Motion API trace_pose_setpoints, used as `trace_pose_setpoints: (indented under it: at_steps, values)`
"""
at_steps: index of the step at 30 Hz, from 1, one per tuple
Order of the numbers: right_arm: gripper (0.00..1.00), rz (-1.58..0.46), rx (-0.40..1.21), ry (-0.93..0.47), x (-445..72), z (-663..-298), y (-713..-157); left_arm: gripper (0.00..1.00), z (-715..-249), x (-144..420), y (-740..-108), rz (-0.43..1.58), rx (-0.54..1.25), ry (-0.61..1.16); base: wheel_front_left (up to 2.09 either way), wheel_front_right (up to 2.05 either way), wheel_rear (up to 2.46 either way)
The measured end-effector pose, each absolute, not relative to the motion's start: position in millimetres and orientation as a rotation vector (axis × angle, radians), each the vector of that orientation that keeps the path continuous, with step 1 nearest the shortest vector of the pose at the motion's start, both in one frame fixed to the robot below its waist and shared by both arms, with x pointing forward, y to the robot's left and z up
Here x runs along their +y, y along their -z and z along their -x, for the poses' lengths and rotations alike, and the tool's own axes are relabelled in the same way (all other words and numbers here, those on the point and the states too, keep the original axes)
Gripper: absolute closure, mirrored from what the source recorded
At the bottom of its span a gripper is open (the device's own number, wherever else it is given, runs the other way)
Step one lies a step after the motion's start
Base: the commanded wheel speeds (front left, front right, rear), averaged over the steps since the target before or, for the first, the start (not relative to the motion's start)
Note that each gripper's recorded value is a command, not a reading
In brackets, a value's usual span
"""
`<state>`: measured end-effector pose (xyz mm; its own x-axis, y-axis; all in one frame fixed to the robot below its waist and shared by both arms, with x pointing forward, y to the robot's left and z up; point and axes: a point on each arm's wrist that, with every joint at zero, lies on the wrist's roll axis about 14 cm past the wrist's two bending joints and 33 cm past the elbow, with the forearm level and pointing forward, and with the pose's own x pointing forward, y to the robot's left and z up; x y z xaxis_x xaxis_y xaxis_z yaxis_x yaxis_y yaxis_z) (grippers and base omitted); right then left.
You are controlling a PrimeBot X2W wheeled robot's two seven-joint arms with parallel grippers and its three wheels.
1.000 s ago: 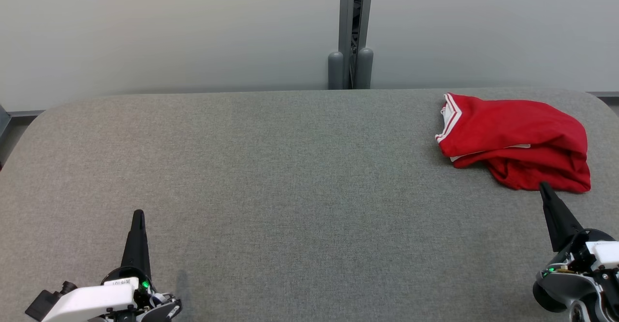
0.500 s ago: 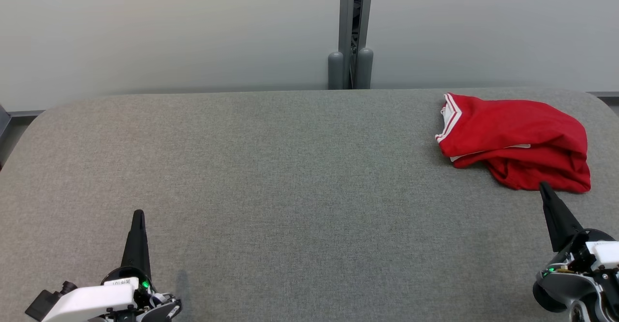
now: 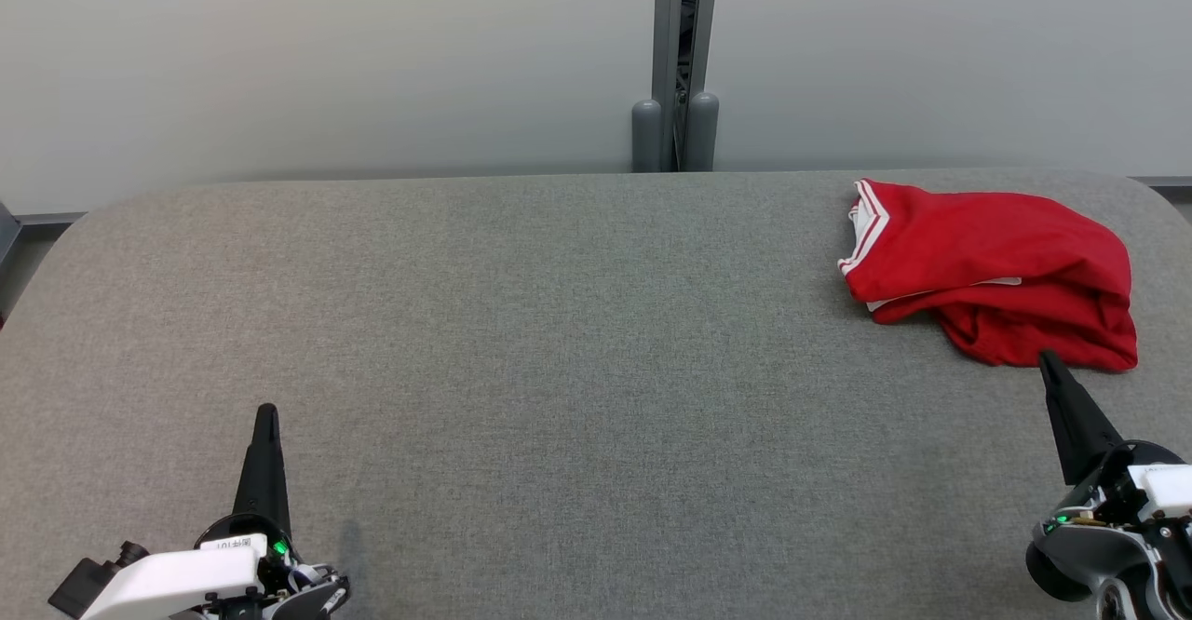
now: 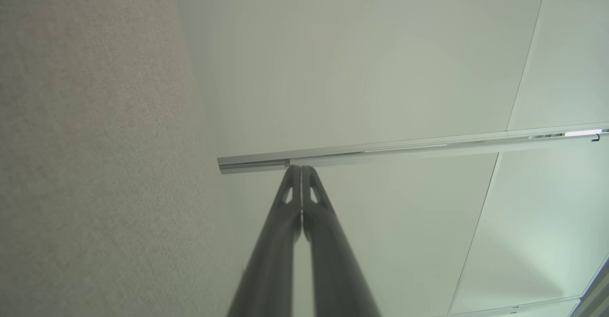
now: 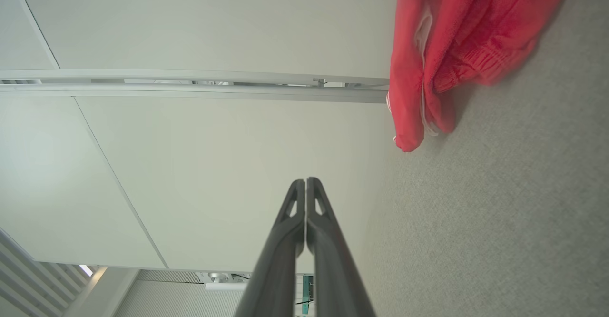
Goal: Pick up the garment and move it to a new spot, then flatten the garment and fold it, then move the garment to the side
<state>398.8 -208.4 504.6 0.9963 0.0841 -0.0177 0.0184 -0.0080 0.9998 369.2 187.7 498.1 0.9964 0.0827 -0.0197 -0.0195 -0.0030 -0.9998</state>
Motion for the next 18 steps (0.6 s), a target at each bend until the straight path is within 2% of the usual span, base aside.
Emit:
trace_pose_setpoints:
  at_steps: [18]
  values:
    - [1.00,-1.579,0.080,-0.052,-208.4,-398.8,-504.6,1.00,-369.2,187.7,-498.1,1.572,-0.050,-0.081,0.00,0.00,0.00]
